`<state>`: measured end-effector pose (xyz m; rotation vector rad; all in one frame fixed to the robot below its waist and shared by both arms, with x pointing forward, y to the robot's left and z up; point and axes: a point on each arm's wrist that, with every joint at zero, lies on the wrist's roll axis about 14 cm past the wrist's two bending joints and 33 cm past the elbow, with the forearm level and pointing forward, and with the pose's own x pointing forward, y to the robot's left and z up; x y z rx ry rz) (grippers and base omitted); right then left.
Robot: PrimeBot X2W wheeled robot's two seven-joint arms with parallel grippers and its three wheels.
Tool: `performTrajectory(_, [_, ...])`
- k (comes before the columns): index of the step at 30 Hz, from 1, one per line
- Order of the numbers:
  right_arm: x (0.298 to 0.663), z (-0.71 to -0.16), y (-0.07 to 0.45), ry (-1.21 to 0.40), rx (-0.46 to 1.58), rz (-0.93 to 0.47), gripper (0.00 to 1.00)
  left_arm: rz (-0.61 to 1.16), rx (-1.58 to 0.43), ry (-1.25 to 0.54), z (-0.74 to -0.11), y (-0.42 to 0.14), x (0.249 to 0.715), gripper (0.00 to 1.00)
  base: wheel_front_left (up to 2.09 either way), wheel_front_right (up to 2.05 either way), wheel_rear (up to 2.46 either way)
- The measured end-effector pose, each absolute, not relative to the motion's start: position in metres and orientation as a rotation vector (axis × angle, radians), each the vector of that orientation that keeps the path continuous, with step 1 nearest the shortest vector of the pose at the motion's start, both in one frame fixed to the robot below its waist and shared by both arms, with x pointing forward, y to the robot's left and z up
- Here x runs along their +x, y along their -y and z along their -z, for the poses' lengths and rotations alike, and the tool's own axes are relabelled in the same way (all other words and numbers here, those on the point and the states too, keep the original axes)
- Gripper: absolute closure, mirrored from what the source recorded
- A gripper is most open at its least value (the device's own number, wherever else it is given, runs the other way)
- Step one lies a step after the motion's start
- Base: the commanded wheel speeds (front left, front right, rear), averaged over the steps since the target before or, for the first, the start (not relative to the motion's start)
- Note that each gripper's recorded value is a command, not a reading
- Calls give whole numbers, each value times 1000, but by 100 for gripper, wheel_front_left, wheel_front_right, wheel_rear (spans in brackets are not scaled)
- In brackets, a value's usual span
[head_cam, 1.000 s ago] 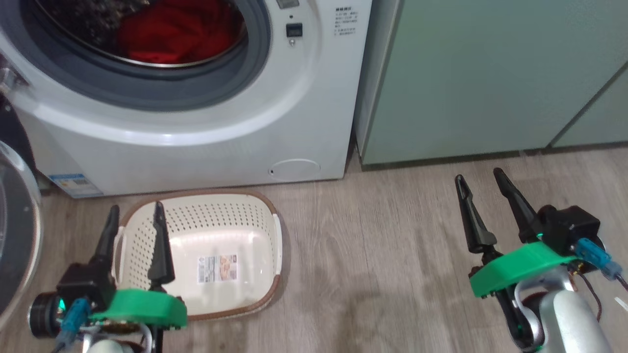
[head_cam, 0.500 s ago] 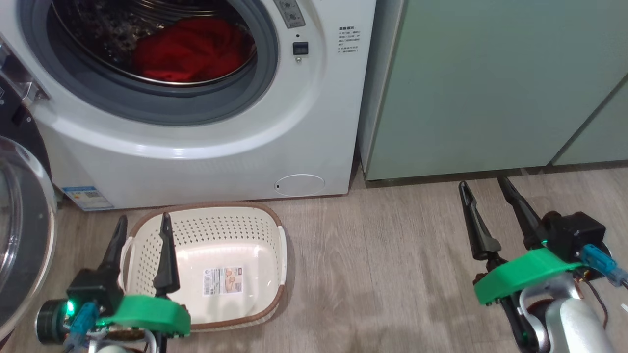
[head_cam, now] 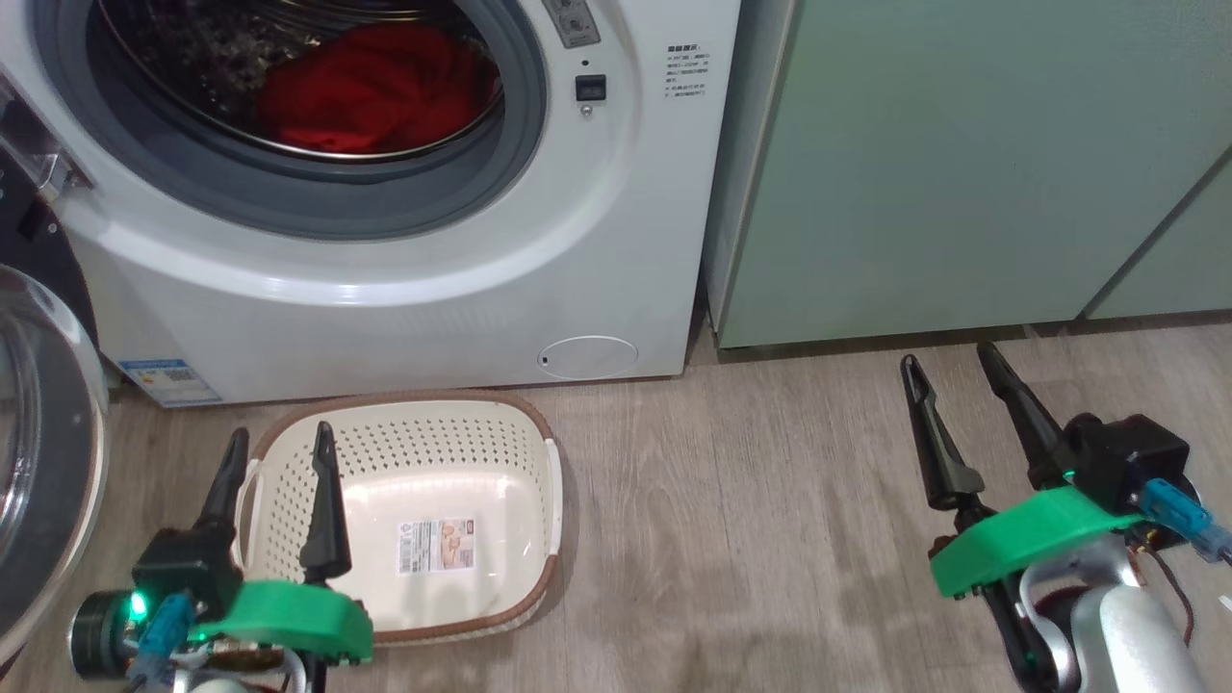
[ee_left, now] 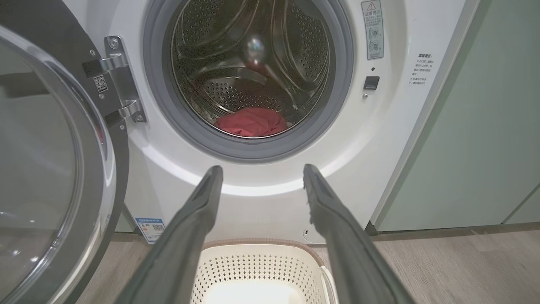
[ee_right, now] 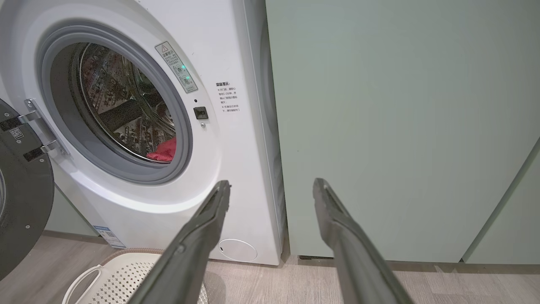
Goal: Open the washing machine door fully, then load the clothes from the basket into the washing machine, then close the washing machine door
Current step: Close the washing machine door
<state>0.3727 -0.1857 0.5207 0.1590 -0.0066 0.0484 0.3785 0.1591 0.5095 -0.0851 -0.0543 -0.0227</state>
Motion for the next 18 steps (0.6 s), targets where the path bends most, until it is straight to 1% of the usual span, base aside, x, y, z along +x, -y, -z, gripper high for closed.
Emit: performTrajectory(18, [371,-526,187,22,158,-45,0,26,-84,63,-513,-158,376,0,-2,2,0])
